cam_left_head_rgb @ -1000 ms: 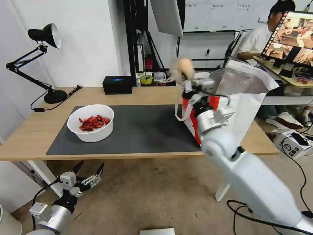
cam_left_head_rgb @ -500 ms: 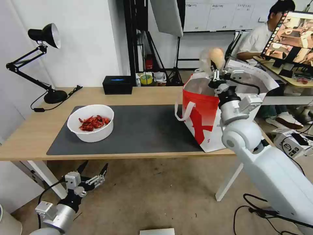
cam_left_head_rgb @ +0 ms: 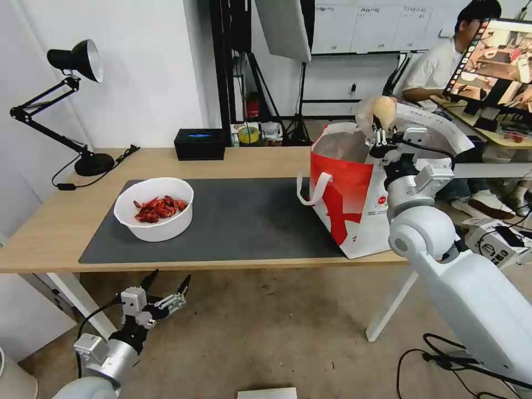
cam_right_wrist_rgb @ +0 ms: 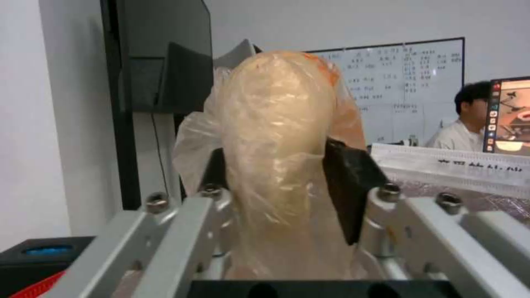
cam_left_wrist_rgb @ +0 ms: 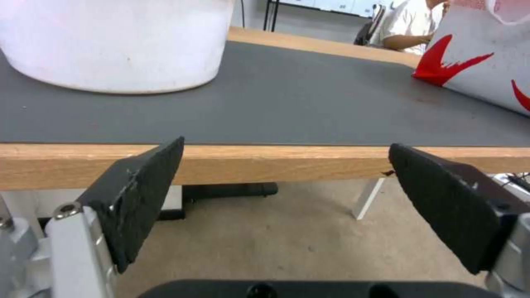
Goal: Pick up the trash from the table and place it into the takeout bag.
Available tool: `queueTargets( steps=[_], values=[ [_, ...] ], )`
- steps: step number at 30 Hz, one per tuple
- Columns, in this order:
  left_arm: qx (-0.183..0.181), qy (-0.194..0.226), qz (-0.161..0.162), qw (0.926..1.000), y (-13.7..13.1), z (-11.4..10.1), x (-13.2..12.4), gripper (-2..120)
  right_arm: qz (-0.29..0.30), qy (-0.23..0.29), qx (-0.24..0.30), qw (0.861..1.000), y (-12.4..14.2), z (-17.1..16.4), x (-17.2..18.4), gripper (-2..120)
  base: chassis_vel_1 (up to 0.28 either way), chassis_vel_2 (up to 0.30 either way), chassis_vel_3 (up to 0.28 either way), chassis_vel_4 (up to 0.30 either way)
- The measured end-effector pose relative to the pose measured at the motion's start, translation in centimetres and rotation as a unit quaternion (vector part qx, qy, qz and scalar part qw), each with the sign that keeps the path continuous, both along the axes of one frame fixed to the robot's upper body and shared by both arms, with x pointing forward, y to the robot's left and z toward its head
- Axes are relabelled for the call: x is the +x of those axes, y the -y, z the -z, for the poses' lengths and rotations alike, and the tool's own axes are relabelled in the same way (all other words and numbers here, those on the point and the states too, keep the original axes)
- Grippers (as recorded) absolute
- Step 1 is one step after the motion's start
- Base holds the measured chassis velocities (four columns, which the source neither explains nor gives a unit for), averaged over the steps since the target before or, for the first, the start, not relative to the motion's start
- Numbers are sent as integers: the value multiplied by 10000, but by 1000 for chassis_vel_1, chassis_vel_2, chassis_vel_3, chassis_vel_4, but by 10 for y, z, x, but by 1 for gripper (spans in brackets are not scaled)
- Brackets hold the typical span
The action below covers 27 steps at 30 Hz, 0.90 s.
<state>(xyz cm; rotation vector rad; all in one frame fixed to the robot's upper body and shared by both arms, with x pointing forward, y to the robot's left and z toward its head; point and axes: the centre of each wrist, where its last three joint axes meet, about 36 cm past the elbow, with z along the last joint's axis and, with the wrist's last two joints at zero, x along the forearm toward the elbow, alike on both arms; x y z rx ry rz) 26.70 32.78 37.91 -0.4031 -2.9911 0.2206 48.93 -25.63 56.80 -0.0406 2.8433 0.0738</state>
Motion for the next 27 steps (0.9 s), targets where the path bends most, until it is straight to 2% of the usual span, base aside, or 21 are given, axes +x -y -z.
queueTargets(
  steps=[7,12,15,18,27],
  values=[
    [44,26,-29,10000,-3,-3,4,100,-15,-64,19,10000,-2,0,3,66,0,0,0,0],
    [43,23,-34,10000,-3,-3,4,100,-20,-57,20,10000,-3,-1,4,78,0,0,0,0],
    [40,26,-33,10000,-3,-4,3,100,-25,-48,14,10000,-3,-3,4,94,0,0,0,0],
    [44,37,-35,10000,-3,-5,3,100,-39,-55,-5,10000,-3,-4,4,99,0,0,0,0],
    [33,55,-111,9999,-2,-9,-2,100,-72,-99,-28,9999,-3,-1,-2,100,0,0,0,0]
  ],
)
